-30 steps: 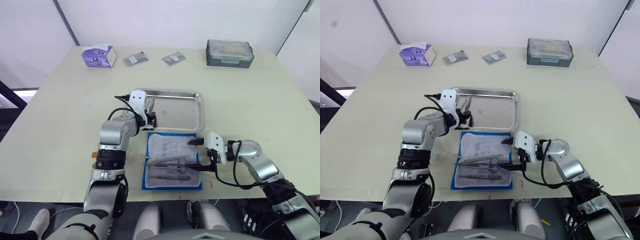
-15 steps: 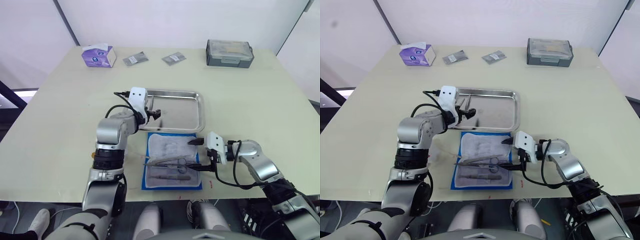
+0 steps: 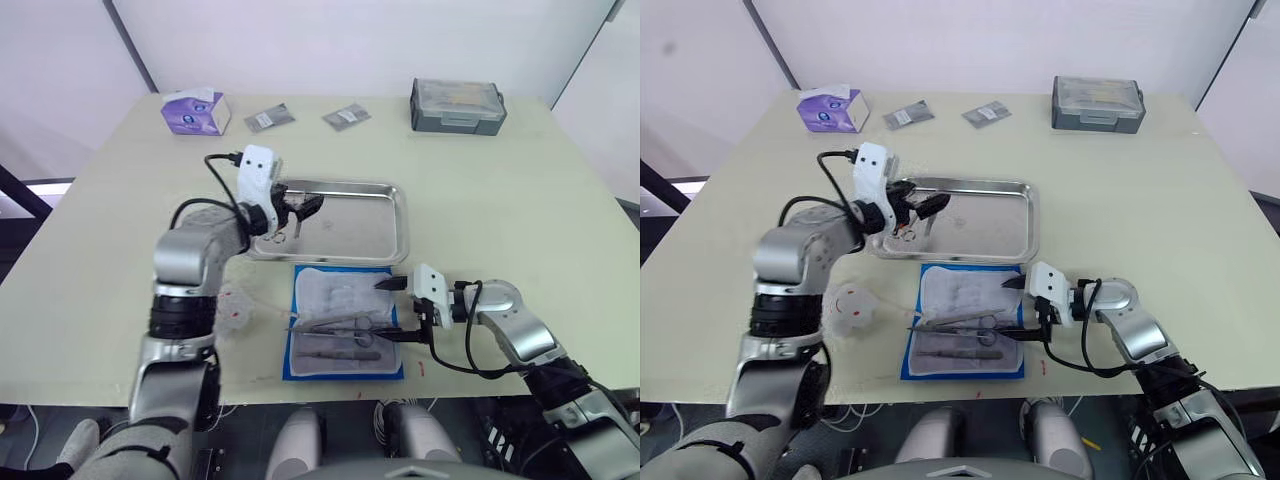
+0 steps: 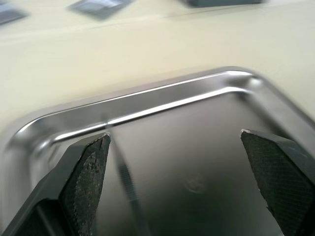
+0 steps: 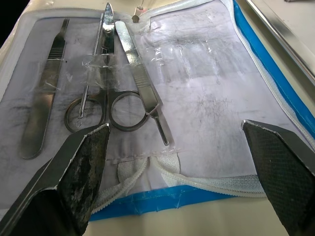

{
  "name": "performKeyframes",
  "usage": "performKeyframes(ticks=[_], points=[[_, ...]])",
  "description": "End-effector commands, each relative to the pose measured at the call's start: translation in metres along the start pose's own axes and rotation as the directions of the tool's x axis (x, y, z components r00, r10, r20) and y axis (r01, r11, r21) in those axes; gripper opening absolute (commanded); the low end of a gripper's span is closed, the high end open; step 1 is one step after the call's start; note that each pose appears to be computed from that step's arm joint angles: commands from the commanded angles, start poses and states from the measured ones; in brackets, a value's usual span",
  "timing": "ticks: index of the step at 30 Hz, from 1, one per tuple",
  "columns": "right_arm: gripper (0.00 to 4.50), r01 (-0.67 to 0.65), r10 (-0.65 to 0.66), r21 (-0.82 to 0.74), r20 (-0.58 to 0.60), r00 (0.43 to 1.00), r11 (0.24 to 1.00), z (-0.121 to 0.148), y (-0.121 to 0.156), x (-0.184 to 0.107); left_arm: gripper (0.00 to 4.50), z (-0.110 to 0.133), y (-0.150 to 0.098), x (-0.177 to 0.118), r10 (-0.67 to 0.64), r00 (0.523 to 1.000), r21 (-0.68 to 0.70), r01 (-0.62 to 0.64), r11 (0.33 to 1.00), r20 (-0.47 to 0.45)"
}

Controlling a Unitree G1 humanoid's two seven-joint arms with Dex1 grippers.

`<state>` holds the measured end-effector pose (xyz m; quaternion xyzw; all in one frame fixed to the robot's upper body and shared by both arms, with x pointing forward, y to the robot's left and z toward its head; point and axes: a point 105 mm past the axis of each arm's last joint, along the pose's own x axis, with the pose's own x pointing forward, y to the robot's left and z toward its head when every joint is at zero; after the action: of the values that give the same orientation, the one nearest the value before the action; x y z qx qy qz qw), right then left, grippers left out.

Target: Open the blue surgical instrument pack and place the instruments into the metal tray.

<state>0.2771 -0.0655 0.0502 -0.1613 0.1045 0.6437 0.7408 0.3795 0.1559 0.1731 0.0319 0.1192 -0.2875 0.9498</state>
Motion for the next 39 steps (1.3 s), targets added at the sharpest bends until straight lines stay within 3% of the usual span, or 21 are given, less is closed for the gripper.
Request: performKeyframes(ticks=[1, 8, 12, 14, 16, 20, 27, 39], points=[[4.5, -0.034, 0.087, 0.23, -0.223, 0.971, 0.973, -0.074, 0.032, 0.004, 4.48, 0.023, -0.012, -0.016, -0.179, 0.981, 0.119, 0.17, 0.978, 0.077], [4.5, -0.028, 0.081, 0.232, -0.224, 0.971, 0.972, -0.074, 0.032, 0.003, 4.48, 0.018, -0.022, -0.048, -0.444, 0.896, 0.248, 0.43, 0.868, 0.0], [4.5, -0.025, 0.079, 0.233, -0.223, 0.972, 0.972, -0.075, 0.032, 0.003, 4.48, 0.011, -0.018, -0.069, -0.53, 0.842, 0.29, 0.534, 0.794, -0.097], [4.5, -0.024, 0.078, 0.235, -0.223, 0.972, 0.972, -0.075, 0.032, 0.002, 4.48, 0.005, -0.024, -0.088, -0.624, 0.757, 0.257, 0.653, 0.712, -0.195], [4.5, -0.025, 0.079, 0.236, -0.222, 0.972, 0.972, -0.075, 0.032, 0.002, 4.48, 0.006, -0.029, -0.097, -0.682, 0.698, 0.24, 0.716, 0.656, -0.217], [4.5, -0.027, 0.081, 0.235, -0.222, 0.972, 0.972, -0.075, 0.033, 0.002, 4.48, -0.003, -0.033, -0.101, -0.713, 0.642, 0.304, 0.765, 0.568, -0.283], [4.5, -0.026, 0.081, 0.239, -0.223, 0.972, 0.971, -0.076, 0.034, 0.001, 4.48, -0.009, -0.034, -0.106, -0.724, 0.591, 0.355, 0.802, 0.48, -0.356], [4.5, -0.028, 0.085, 0.246, -0.225, 0.971, 0.969, -0.077, 0.038, -0.001, 4.48, -0.008, -0.038, -0.111, -0.751, 0.547, 0.349, 0.831, 0.434, -0.37]])
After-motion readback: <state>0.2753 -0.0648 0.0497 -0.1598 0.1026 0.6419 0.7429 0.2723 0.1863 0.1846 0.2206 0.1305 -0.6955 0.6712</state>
